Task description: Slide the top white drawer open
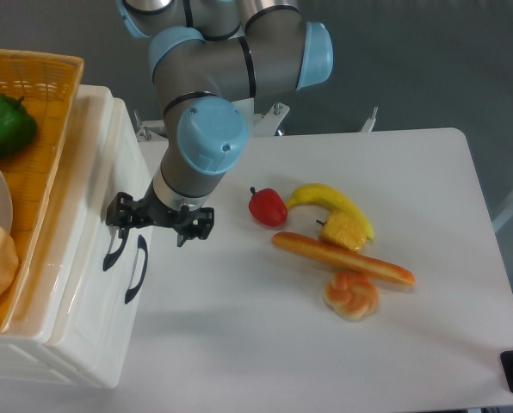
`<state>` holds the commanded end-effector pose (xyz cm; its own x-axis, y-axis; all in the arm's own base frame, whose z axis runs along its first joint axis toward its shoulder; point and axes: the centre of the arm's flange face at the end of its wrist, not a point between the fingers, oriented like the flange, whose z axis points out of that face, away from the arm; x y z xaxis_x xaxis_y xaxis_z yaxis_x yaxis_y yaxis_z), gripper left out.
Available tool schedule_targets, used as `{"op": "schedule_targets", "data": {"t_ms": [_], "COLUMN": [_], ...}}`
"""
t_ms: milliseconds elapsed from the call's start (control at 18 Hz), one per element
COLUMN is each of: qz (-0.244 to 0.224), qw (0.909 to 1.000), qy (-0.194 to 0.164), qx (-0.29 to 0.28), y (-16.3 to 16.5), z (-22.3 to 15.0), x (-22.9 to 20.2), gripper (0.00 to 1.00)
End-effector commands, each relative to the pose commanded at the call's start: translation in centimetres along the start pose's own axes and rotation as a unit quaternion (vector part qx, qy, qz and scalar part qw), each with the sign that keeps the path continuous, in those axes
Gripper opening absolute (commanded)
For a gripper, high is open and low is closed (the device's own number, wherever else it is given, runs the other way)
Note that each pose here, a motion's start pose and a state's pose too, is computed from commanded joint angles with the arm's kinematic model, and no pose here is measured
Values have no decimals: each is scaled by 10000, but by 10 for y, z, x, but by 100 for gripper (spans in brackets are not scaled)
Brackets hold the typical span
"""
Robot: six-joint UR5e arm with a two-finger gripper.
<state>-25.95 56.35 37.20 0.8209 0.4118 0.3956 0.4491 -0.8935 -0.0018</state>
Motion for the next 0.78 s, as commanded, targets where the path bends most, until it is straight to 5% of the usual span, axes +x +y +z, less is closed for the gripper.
{"op": "schedule_targets", "data": {"t_ms": [778], "qz": [5], "qw": [10000], "qy": [-70], "qx": [-8], "y": [1], "z": [0], "x": [0], "gripper": [100]}}
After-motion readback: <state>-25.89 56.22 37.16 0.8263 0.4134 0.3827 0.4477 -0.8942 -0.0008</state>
